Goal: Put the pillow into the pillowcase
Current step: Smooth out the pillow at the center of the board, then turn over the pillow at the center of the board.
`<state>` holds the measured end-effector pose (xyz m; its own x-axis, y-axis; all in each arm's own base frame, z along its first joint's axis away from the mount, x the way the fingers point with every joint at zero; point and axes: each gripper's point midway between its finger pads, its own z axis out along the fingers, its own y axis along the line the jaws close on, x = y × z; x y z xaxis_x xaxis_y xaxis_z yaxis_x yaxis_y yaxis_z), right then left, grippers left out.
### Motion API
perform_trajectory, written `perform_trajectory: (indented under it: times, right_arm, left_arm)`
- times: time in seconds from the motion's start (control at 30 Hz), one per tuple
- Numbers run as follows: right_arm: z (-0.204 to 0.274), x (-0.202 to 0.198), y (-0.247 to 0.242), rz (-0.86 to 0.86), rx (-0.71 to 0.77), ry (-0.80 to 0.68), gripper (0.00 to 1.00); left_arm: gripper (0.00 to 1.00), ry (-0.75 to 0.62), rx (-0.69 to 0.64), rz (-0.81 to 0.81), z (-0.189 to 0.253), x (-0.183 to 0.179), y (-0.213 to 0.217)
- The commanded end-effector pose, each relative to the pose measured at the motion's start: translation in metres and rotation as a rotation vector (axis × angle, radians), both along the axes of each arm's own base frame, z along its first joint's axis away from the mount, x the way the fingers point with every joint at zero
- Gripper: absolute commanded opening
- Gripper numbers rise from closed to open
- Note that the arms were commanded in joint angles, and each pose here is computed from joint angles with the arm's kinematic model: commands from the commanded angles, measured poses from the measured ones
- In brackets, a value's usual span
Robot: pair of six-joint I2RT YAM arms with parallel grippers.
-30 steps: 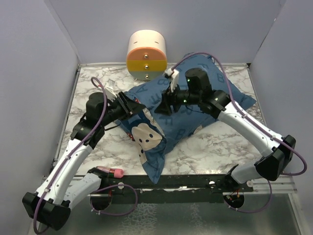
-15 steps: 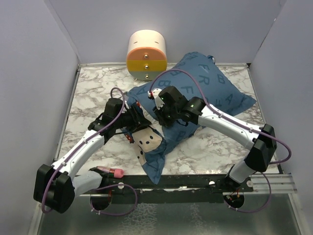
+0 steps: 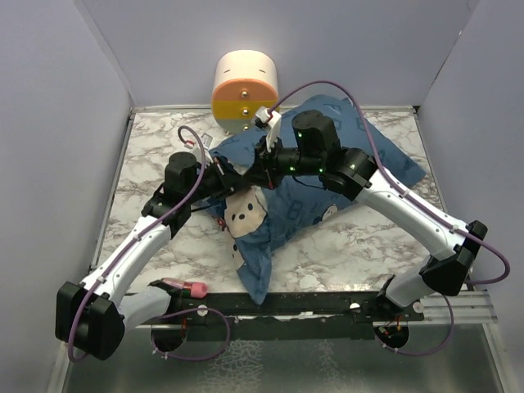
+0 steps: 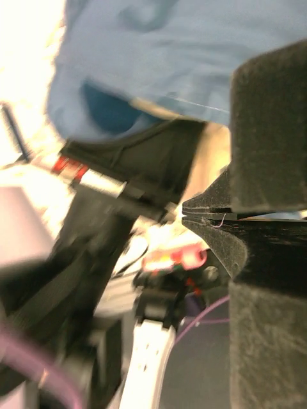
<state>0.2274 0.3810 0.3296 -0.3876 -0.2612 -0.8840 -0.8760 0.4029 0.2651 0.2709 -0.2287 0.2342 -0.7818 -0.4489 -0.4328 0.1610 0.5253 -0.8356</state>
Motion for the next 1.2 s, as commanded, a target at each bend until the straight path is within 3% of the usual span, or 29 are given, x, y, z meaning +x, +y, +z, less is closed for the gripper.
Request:
perform_trajectory:
  times: [0.0, 0.03, 0.1, 0.17, 0.27, 0.43, 0.57, 0.67, 0.83, 0.93, 1.17]
  right_arm:
    - [0.085, -0.046, 0.037, 0.269, 0.291, -0.057, 0.01]
    - [0.079, -0.044, 0.036, 0.253, 0.28, -0.052, 0.01]
    - [0.062, -0.042, 0.035, 0.235, 0.247, -0.023, 0.01]
    - [0.035, -0.037, 0.028, 0.187, 0.178, 0.003, 0.06]
    - [0.034, -0.037, 0.005, 0.133, 0.148, -0.07, 0.45]
    - [0.039, -0.054, -0.029, 0.18, 0.133, -0.247, 0.98]
    - [-0.016, -0.08, -0.013, 0.358, 0.014, -0.254, 1.0]
    - [-0.057, -0.084, 0.02, 0.352, -0.187, -0.329, 1.0]
    - [-0.13, -0.035, 0.036, 0.02, -0.584, -0.335, 1.0]
    - [-0.162, -0.017, 0.025, -0.149, -0.732, -0.343, 1.0]
    - [-0.236, 0.013, -0.043, -0.402, -1.1, -0.497, 1.0]
  left_arm:
    - [0.0, -0.398, -0.232, -0.088, 0.116, 0.008, -0.022]
    - [0.01, -0.393, -0.231, -0.062, 0.115, 0.015, -0.021]
    - [0.31, -0.333, -0.219, -0.032, 0.097, 0.027, -0.023]
    - [0.43, -0.246, -0.221, -0.043, 0.072, 0.03, -0.028]
    - [0.51, -0.123, -0.117, -0.024, 0.043, 0.025, -0.011]
    - [0.76, -0.135, 0.44, 0.23, 0.022, 0.001, 0.096]
    - [0.78, -0.139, 0.661, 0.353, 0.042, -0.018, 0.148]
    - [0.78, -0.162, 0.73, 0.48, 0.068, -0.022, 0.176]
    - [0.78, -0.26, 0.676, 0.624, 0.109, -0.028, 0.193]
    - [0.77, -0.272, 0.638, 0.643, 0.111, -0.034, 0.194]
    - [0.77, -0.272, 0.602, 0.688, 0.102, -0.046, 0.201]
